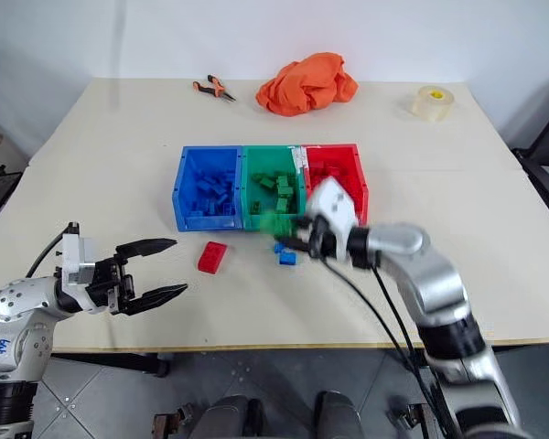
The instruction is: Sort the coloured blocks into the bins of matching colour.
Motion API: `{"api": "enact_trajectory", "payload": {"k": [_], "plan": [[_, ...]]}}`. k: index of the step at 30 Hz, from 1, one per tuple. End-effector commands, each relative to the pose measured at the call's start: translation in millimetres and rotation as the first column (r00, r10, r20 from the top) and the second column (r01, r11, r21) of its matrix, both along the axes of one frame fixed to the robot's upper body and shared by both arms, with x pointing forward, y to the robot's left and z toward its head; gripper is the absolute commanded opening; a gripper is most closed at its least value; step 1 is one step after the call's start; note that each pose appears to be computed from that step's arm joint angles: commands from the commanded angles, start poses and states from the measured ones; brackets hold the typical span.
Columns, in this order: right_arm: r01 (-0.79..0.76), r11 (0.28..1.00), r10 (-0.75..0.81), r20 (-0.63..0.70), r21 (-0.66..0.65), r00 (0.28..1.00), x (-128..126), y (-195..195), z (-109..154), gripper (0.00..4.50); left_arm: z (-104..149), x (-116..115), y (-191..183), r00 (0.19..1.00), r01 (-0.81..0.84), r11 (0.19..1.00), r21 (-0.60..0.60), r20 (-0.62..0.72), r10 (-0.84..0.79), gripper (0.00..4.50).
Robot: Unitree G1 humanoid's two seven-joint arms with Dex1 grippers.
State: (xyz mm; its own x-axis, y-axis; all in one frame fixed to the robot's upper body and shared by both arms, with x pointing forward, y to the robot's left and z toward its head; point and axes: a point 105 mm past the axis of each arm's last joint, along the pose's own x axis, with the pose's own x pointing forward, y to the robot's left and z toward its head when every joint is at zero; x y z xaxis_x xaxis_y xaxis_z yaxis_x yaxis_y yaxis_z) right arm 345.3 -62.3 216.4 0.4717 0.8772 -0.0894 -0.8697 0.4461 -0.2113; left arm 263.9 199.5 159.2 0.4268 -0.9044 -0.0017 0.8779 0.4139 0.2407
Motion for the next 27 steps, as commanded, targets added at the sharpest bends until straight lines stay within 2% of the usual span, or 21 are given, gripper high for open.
{"api": "enact_trajectory", "payload": {"k": [1, 5, 9, 14, 17, 19, 24, 27], "plan": [[0.066, 0.997, -0.067, 0.026, 0.045, 0.997, 32.2, -0.9, 13.3, 1.47, 6.8, 0.0, -2.6, 0.999, 0.001, 1.0, -0.004, 0.046, -0.001, 4.5], [0.12, 0.993, -0.12, 0.05, 0.015, 0.992, 62.4, 2.0, 13.1, 1.47, 6.9, 0.8, -3.7, 0.999, -0.001, 1.0, -0.007, 0.054, 0.001, 4.5], [0.165, 0.986, -0.163, 0.084, -0.021, 0.983, 86.3, 6.3, 9.7, 2.81, 9.2, 1.6, -6.1, 0.997, -0.003, 1.0, -0.012, 0.071, 0.004, 4.5], [0.131, 0.991, -0.124, 0.156, -0.035, 0.98, 86.2, 7.6, 19.3, 4.48, 9.7, 2.3, -5.1, 0.996, -0.011, 1.0, -0.015, 0.084, 0.012, 4.5], [0.051, 0.998, -0.046, 0.184, -0.023, 0.982, 69.2, 0.2, 28.5, 4.48, 9.4, 2.8, -5.5, 0.996, -0.006, 1.0, -0.019, 0.086, 0.008, 4.5], [-0.022, 0.998, 0.031, 0.173, -0.057, 0.984, 48.9, -11.9, 22.9, 4.48, 8.7, 3.6, -6.1, 0.996, -0.002, 1.0, -0.02, 0.085, 0.003, 4.5], [-0.125, 0.971, 0.136, 0.036, -0.204, 0.99, -7.9, -59.8, -15.2, 4.48, 7.2, 7.9, -3.9, 0.997, 0.0, 1.0, -0.02, 0.082, 0.002, 4.5], [-0.079, 0.951, 0.064, -0.062, -0.299, 0.996, -32.3, -101.9, -40.8, 4.48, 6.5, 11.2, -2.4, 0.997, 0.003, 1.0, -0.018, 0.08, -0.002, 4.5]]}}
